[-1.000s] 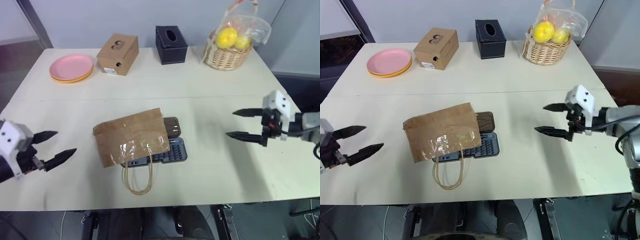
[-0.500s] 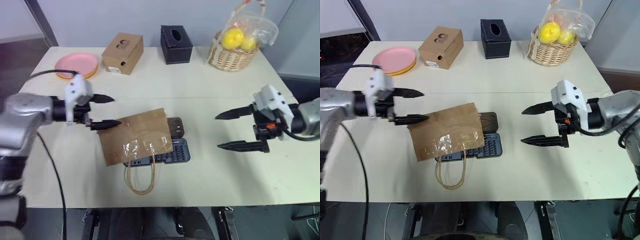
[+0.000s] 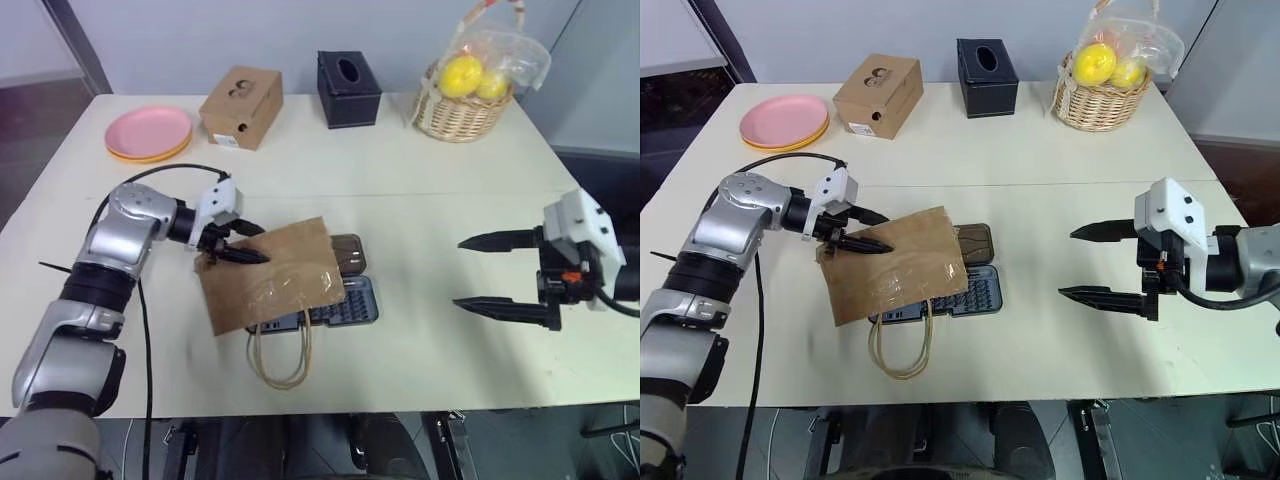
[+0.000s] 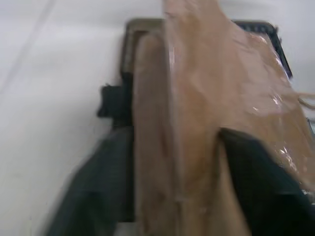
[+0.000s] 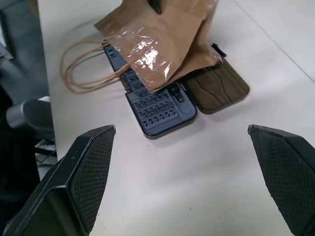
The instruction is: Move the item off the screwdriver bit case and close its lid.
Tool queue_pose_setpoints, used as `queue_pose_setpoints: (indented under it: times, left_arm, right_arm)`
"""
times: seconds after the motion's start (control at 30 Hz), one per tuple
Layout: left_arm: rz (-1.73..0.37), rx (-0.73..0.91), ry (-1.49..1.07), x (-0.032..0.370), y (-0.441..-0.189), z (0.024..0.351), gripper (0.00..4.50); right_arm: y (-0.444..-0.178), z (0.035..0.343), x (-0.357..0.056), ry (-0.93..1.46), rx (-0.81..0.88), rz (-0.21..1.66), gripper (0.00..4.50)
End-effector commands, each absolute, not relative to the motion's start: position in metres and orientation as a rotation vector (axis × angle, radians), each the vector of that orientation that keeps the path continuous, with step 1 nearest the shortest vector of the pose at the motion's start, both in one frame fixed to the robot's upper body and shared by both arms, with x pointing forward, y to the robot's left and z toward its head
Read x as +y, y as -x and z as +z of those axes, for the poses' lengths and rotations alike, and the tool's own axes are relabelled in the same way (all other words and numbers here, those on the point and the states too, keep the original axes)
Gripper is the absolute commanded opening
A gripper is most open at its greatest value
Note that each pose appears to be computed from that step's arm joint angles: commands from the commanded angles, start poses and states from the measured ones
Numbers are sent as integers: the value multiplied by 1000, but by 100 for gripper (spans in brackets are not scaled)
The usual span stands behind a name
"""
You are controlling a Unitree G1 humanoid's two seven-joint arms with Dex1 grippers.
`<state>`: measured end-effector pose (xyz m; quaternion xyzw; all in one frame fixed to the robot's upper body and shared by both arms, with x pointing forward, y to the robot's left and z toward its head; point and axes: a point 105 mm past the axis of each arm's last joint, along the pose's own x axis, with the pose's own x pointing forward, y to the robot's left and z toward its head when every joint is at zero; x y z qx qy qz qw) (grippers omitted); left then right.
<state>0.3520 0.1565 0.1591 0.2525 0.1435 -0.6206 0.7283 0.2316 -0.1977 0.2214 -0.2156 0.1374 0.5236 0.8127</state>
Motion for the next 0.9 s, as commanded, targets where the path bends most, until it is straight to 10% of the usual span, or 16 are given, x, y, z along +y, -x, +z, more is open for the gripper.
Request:
queue_pose_setpoints:
  times: [0.03, 0.07, 0.63, 0.9]
  left_arm:
    - [-1324, 287, -606, 168, -354, 171, 54]
    - [-1300, 296, -613, 175, -354, 172, 1]
    - [-372, 425, -556, 391, -282, 191, 1]
    - [-422, 299, -332, 371, -276, 199, 1]
  right_arm:
    - [-230, 232, -196, 490, 231, 1105, 450]
    - [-232, 232, -196, 489, 228, 1101, 450]
    - [-260, 215, -181, 470, 196, 1168, 450]
    - [-269, 213, -179, 492, 195, 1184, 450]
